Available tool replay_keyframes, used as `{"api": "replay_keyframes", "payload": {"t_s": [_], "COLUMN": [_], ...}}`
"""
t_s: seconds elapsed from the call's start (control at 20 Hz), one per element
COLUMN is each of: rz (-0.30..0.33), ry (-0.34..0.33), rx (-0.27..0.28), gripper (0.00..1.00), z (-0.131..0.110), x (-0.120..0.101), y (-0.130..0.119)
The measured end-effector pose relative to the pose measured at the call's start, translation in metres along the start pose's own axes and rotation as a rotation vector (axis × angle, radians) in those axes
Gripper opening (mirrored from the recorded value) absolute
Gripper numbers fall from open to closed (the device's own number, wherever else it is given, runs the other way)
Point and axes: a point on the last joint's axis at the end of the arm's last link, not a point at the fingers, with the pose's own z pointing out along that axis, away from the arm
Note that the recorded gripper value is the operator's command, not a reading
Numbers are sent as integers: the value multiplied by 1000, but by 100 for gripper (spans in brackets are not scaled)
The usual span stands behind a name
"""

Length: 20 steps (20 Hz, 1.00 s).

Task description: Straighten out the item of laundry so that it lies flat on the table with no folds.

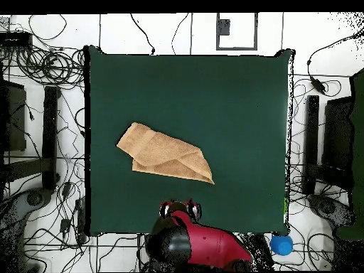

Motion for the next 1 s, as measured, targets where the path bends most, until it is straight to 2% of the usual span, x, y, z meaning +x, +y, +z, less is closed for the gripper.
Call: {"api": "replay_keyframes", "payload": {"t_s": [0.2,0.4,0.7,1.0], "rz": [-145,-236,-324,-390], "ry": [16,1,-43,-113], "rx": [-2,4,40,96], "gripper": [100,100,100,100], "z": [15,28,45,57], "x": [10,0,-27,-43], "y": [23,35,48,58]}}
